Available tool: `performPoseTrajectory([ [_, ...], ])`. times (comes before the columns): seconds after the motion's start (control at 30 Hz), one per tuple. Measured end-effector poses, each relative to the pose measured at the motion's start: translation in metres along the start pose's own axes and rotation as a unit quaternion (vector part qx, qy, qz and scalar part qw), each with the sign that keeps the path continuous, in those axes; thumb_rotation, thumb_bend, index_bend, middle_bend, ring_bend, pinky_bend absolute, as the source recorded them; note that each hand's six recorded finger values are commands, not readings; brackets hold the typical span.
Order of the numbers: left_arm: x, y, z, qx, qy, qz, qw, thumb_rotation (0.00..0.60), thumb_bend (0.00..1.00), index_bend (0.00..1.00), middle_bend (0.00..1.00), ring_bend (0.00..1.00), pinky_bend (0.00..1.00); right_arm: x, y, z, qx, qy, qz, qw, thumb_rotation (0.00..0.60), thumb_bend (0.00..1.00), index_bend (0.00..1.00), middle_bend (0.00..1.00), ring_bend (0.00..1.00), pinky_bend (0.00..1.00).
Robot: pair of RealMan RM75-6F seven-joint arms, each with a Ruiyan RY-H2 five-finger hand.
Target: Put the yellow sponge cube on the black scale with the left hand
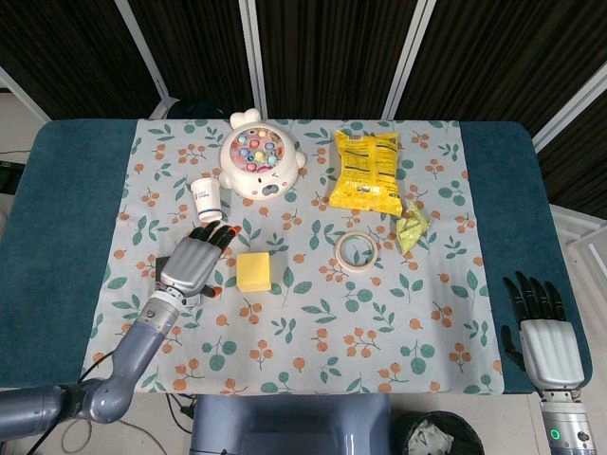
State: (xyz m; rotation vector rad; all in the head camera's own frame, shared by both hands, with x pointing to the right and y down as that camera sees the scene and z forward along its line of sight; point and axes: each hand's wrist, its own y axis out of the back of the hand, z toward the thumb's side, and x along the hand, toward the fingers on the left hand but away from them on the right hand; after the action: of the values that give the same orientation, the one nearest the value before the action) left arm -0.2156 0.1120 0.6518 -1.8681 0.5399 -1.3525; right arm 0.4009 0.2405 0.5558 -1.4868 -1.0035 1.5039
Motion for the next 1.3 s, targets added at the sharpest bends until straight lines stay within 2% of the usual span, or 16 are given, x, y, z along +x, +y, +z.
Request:
performPoseTrajectory([
  [0.2,0.013,-0.013,0.025,0.005,-0.005,-0.025,0.9997,0.6,0.07,0.07,0.12,0.05,0.21,0.0,0.0,0.0,0.0,0.0,-0.001,1.0,0.6,0.58,0.0,0.0,0.0,0.0],
  [0.5,0.034,-0.029,0.046,0.039,0.0,-0.032,0.9987,0.6,0.1,0.12,0.19,0.09,0.27,0.0,0.001,-0.001,0.0,-0.002,-0.002,1.0,0.6,0.58,0.0,0.0,0.0,0.0],
  [0.6,0.038,-0.034,0.049,0.049,0.006,-0.034,0.9982,0.6,0.16,0.16,0.25,0.15,0.33,0.0,0.001,-0.002,-0.001,-0.003,-0.002,1.0,0.6,0.58,0.0,0.0,0.0,0.0],
  [0.73,0.042,-0.038,0.055,0.059,0.006,-0.033,0.9977,0.6,0.32,0.23,0.38,0.26,0.43,0.0,0.001,-0.003,-0.001,-0.003,-0.002,1.0,0.6,0.58,0.0,0.0,0.0,0.0],
  [0.83,0.044,-0.038,0.057,0.069,0.002,-0.026,0.9973,0.6,0.38,0.26,0.42,0.3,0.46,0.0,0.002,-0.003,-0.002,-0.003,-0.001,1.0,0.6,0.58,0.0,0.0,0.0,0.0],
  [1.03,0.044,-0.03,0.056,0.079,-0.003,-0.001,0.9969,0.6,0.38,0.27,0.42,0.3,0.46,0.0,0.003,-0.004,-0.002,-0.004,-0.004,1.0,0.6,0.58,0.0,0.0,0.0,0.0],
  [1.3,0.025,0.002,0.03,0.056,0.007,0.037,0.9977,0.6,0.38,0.26,0.42,0.3,0.46,0.0,0.0,-0.003,0.0,-0.002,0.002,1.0,0.6,0.58,0.0,0.0,0.0,0.0],
])
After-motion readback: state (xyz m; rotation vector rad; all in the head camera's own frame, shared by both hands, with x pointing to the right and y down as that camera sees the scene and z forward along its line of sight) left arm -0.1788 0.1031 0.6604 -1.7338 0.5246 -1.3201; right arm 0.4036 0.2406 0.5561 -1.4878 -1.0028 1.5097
